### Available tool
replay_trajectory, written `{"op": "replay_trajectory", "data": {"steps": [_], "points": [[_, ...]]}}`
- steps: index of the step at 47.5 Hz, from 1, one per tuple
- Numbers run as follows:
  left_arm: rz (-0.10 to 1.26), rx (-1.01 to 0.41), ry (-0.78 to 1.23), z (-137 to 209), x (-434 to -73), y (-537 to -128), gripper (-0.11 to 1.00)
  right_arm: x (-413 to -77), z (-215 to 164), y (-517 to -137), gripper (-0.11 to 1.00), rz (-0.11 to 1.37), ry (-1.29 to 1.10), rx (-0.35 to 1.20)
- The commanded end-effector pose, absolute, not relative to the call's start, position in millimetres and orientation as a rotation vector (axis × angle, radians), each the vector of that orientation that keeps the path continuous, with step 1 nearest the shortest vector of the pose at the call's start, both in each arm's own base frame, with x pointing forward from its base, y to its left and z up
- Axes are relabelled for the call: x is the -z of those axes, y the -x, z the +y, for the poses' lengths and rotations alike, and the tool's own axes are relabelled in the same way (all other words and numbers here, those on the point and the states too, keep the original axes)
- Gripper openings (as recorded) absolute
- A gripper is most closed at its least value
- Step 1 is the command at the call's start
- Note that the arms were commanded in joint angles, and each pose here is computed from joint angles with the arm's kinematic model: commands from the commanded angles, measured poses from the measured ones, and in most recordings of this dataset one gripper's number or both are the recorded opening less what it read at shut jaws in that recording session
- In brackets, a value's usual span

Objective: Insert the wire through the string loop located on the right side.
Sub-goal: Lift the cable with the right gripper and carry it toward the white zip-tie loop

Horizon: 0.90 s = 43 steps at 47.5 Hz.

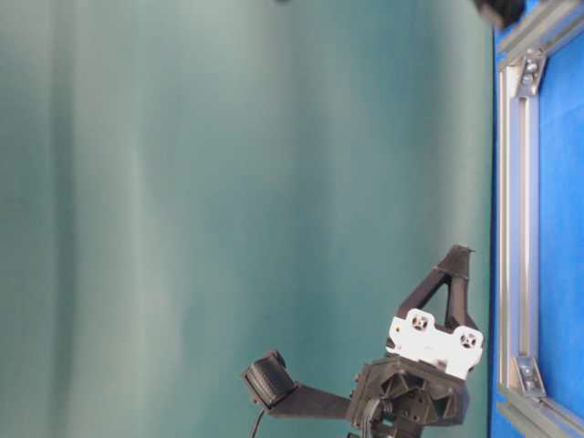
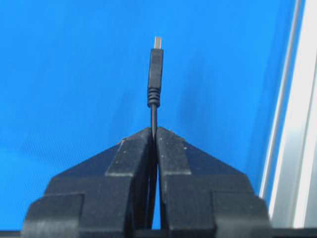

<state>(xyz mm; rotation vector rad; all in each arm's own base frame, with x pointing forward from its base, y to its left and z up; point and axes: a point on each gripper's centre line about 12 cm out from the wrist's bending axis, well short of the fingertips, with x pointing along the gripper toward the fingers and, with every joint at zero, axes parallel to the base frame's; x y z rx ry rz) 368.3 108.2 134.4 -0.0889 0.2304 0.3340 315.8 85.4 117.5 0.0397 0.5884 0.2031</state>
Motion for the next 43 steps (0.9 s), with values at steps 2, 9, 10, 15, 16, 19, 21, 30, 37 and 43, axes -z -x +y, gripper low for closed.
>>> {"op": "replay_trajectory", "data": {"steps": [2, 9, 10, 15, 16, 19, 21, 30, 37, 43], "points": [[0.185, -0.331, 0.083, 108.0, -150.1, -370.1, 0.0, -124.7, 77.8, -291.1, -0.04, 0.578, -0.072, -0.184], [0.185, -0.331, 0.083, 108.0, -150.1, -370.1, 0.0, -123.1, 66.2, -256.7, -0.04, 0.59, -0.102, -0.158], [0.185, -0.331, 0.083, 108.0, -150.1, -370.1, 0.0, -123.1, 64.1, -249.3, -0.04, 0.59, -0.11, -0.153], [0.185, -0.329, 0.082, 107.8, -150.1, -370.2, 0.0, -124.1, 56.9, -226.9, -0.04, 0.589, -0.125, -0.144], [0.185, -0.329, 0.083, 107.4, -150.1, -370.3, 0.0, -124.9, 55.9, -222.9, -0.04, 0.588, -0.127, -0.144], [0.185, -0.329, 0.082, 107.8, -150.1, -370.2, 0.0, -127.1, 53.5, -212.1, -0.04, 0.587, -0.135, -0.146], [0.184, -0.331, 0.084, 108.0, -150.1, -370.1, 0.0, -128.2, 51.7, -205.9, -0.04, 0.589, -0.14, -0.146], [0.184, -0.331, 0.084, 108.0, -150.1, -370.1, 0.0, -133.0, 46.0, -185.0, -0.04, 0.591, -0.155, -0.151], [0.184, -0.331, 0.084, 108.0, -150.1, -370.1, 0.0, -134.4, 41.3, -180.6, -0.04, 0.579, -0.161, -0.137], [0.186, -0.331, 0.083, 107.9, -149.7, -369.7, 0.0, -133.4, 35.4, -182.1, -0.04, 0.575, -0.166, -0.105]]}}
